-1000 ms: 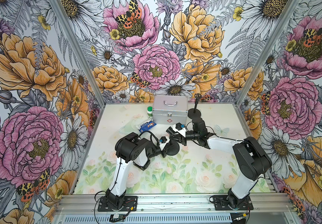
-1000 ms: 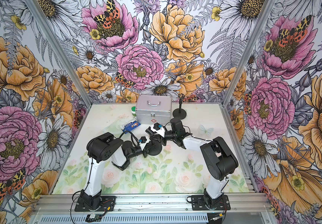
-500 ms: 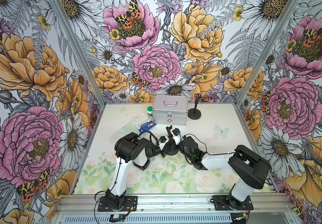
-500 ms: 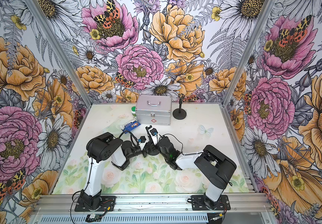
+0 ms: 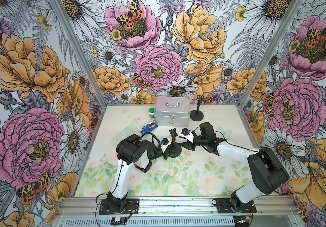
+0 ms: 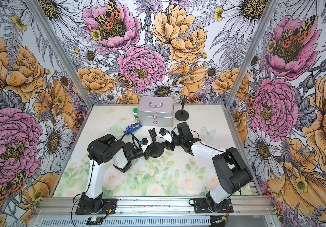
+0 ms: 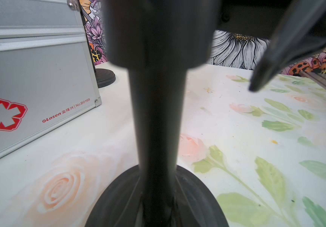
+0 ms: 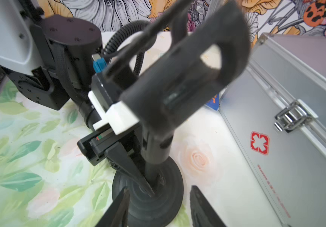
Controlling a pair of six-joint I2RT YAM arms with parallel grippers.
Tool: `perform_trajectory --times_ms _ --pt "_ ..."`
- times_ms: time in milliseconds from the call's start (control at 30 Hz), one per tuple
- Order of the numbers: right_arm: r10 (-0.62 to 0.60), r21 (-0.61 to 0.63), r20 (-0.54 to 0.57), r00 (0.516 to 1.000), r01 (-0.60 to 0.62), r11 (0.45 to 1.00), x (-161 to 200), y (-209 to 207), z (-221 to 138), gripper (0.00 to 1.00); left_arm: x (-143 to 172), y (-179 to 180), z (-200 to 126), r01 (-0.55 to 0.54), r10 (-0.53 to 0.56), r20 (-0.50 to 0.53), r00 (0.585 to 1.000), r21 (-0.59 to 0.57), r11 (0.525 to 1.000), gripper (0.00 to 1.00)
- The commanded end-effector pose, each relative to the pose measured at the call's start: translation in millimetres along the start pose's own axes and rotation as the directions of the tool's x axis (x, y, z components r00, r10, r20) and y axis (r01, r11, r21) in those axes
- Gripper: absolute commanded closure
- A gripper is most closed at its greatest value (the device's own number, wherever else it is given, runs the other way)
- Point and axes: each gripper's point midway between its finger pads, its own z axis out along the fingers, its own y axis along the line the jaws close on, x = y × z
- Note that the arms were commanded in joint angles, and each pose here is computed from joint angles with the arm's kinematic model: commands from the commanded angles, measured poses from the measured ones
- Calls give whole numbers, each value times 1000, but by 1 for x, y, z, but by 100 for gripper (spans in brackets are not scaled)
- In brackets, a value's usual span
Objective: Assemble a microphone stand
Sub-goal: Screw the microphone stand pole into the microphone stand base.
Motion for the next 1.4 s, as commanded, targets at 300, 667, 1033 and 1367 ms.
perform_trajectory --times_ms 300,667,1033,1367 --pt "26 -254 112 993 3 967 -25 2 25 53 28 -9 -7 52 -50 -83 995 25 998 78" --pt "62 -192 62 996 -49 980 -16 -3 35 100 31 -9 -3 64 -61 -86 994 31 997 78" --pt "361 646 212 908 -407 645 41 -5 37 100 32 -11 -5 64 -62 -92 994 26 998 78" --pt "153 118 128 980 -168 979 0 32 32 58 29 -12 -2 56 -53 -84 995 30 998 78"
